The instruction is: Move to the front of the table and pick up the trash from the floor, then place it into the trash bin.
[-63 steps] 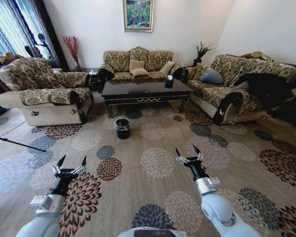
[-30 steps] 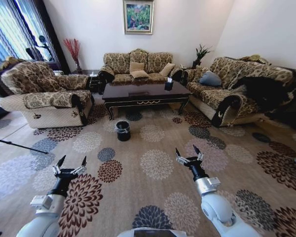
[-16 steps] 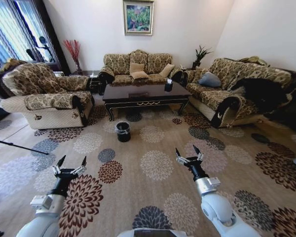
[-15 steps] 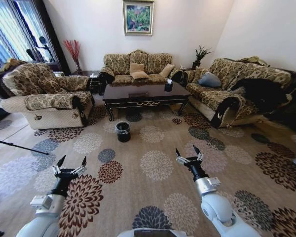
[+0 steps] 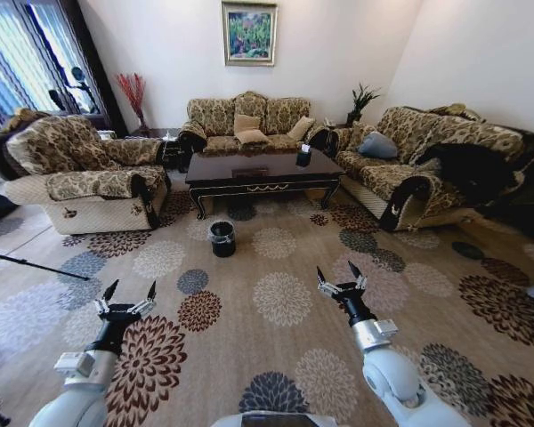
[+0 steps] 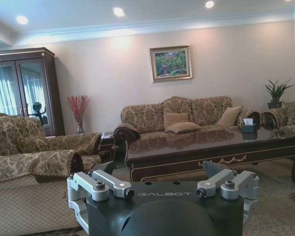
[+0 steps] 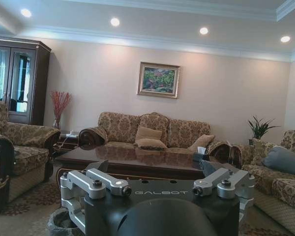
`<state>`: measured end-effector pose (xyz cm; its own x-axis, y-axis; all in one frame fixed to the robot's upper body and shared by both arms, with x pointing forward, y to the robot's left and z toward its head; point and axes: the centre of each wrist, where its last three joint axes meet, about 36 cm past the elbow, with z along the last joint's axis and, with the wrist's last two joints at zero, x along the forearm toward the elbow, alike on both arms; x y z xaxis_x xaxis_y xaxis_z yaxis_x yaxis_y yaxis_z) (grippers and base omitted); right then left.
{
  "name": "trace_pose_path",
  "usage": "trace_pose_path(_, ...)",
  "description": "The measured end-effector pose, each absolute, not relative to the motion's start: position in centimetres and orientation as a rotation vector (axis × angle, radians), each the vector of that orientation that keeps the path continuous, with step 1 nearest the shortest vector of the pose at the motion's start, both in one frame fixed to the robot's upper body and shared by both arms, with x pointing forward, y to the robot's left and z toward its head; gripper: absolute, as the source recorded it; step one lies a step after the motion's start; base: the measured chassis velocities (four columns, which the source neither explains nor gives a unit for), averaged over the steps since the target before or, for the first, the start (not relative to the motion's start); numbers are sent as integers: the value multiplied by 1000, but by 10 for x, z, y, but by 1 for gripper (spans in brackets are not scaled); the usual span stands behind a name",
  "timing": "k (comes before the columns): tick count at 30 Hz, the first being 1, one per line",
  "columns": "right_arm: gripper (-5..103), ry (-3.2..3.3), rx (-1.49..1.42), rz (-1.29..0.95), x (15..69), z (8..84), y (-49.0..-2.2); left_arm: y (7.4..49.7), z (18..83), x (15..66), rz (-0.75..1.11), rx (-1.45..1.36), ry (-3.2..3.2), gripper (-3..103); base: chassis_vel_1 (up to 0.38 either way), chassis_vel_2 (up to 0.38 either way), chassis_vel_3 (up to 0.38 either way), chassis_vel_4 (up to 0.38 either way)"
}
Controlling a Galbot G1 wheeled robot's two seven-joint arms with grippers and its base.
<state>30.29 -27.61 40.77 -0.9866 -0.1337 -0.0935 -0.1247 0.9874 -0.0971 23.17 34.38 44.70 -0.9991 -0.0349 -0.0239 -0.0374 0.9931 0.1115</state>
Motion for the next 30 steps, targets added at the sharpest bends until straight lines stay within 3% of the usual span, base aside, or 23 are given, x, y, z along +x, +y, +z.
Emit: trace_pose_path(30, 100, 3032, -198, -139, 303, 408, -276, 344, 447, 232, 175, -56, 3114, 100, 0, 0, 0, 0)
